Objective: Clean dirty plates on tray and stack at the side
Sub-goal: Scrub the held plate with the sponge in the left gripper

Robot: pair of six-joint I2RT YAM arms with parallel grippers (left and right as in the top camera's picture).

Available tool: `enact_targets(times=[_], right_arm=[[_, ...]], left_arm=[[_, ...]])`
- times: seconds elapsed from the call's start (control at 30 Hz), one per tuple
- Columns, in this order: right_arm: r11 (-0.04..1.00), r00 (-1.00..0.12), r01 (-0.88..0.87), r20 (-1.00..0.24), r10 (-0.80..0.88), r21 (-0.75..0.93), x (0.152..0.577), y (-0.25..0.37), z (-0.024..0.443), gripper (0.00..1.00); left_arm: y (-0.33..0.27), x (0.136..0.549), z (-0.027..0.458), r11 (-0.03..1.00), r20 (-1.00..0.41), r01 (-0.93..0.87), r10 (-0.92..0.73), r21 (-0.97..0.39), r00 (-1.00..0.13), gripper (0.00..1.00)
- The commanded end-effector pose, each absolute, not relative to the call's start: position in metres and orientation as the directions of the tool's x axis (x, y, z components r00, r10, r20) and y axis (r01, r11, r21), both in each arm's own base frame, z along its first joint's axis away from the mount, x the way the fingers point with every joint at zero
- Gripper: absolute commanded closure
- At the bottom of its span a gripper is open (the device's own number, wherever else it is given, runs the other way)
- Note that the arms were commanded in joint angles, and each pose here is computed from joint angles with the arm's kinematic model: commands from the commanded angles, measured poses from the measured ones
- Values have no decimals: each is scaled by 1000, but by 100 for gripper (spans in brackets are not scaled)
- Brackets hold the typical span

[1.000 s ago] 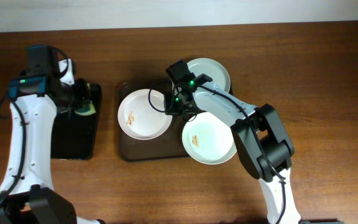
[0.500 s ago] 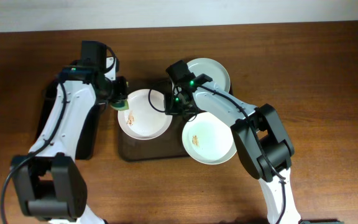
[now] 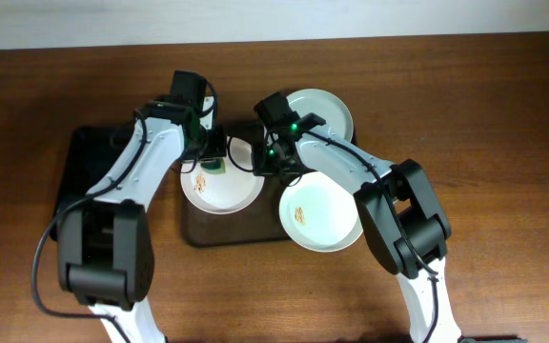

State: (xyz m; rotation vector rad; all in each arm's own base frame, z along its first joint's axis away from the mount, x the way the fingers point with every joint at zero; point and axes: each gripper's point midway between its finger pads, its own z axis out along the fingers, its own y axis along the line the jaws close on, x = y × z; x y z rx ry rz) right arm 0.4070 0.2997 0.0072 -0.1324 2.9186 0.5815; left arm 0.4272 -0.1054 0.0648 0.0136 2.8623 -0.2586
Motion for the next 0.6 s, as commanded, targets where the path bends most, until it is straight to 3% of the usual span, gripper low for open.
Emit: enact_targets(times=[0.0,0.17,0.37,0.57], right_arm=[[929,-987,-117,-148,-69,351,400,301,-7,96],[929,-986,-118,-149,-69,352,400,302,-7,96],[927,-985,-121,-157,-68,356,402,303,-6,96],[927,-986,-120,-154,-68,354,401,302,-6,96]], left_arm=[[-96,422,39,993,-194,-3,-26,-117,-981,99],[-64,406,33,995,-140,-85,-77,53,-987,99],[-69,383,8,994,-87,-78,-71,73,-994,99],[-81,397,-8,997,-187,-59,-49,52,-981,99]])
